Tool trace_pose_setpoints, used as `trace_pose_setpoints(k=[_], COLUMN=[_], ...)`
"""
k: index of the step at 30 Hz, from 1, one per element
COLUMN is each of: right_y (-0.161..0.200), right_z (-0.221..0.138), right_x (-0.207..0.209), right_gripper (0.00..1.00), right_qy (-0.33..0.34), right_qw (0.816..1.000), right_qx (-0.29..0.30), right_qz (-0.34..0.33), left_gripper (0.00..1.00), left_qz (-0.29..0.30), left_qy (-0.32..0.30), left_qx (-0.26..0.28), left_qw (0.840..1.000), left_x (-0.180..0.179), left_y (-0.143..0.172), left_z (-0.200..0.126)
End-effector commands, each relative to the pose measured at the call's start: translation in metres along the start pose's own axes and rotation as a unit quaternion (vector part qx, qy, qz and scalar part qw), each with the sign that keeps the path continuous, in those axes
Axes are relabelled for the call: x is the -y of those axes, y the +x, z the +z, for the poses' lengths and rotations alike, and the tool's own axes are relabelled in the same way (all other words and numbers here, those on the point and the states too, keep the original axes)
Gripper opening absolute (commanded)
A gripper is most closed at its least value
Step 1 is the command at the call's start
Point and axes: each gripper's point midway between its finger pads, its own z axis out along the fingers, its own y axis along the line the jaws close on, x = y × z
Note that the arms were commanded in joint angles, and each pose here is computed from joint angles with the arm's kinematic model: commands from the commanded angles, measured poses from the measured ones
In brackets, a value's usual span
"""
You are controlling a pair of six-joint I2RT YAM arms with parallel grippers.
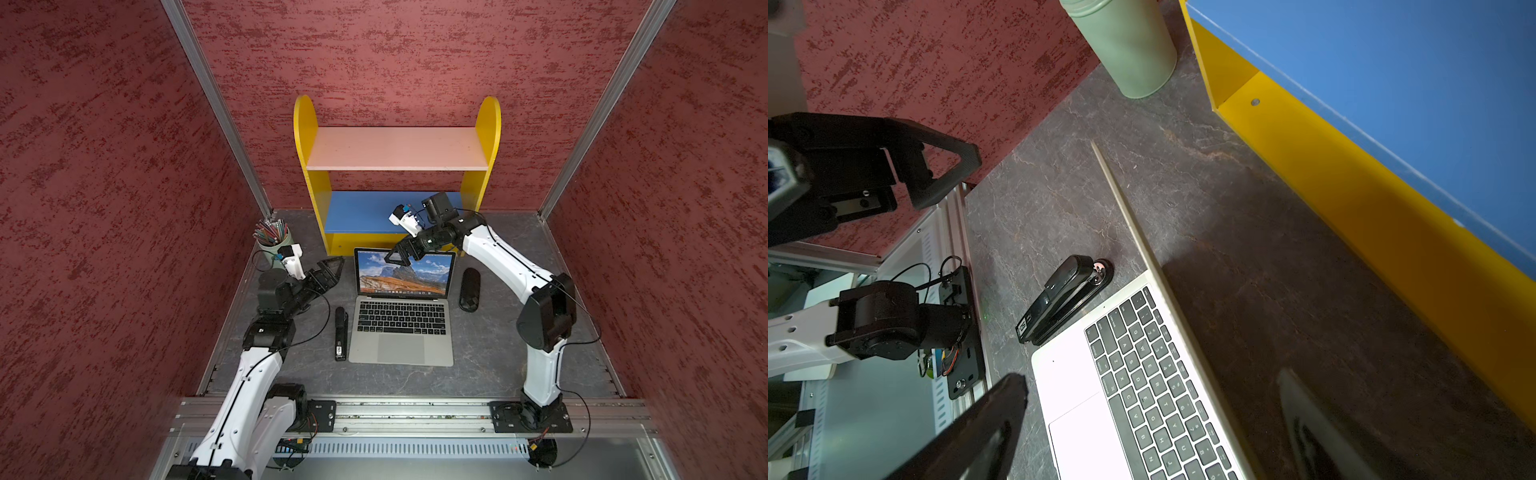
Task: Close the laptop lid and set it aside
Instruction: Close the lid of the laptop.
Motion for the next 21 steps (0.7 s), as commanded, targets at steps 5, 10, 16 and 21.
trace_pose_setpoints(k=[5, 10, 16, 21], right_y=[0.009, 0.015, 0.020, 0.025], right_z=[-0.003, -0.001, -0.001, 0.001], right_x=[-0.034, -0.039, -0.045, -0.051], right_gripper=[0.98, 0.99, 0.99, 0.98], right_qy=[-0.035, -0.039, -0.043, -0.046], right_qw=[0.999, 0.999, 0.999, 0.998], right_qx=[-0.014, -0.020, -0.023, -0.028], right_qz=[-0.011, -0.014, -0.018, -0.021], left_gripper=[1.00, 1.00, 1.00, 1.00], left_qz=[0.018, 0.018, 0.018, 0.017], left_qy=[0.012, 0.011, 0.011, 0.010], left_qx=[0.007, 0.007, 0.007, 0.006], left_qw=[1.000, 1.000, 1.000, 1.000], left_x=[0.011, 0.010, 0.010, 0.009], left_y=[-0.005, -0.005, -0.005, -0.004], left_z=[-0.003, -0.003, -0.002, -0.002])
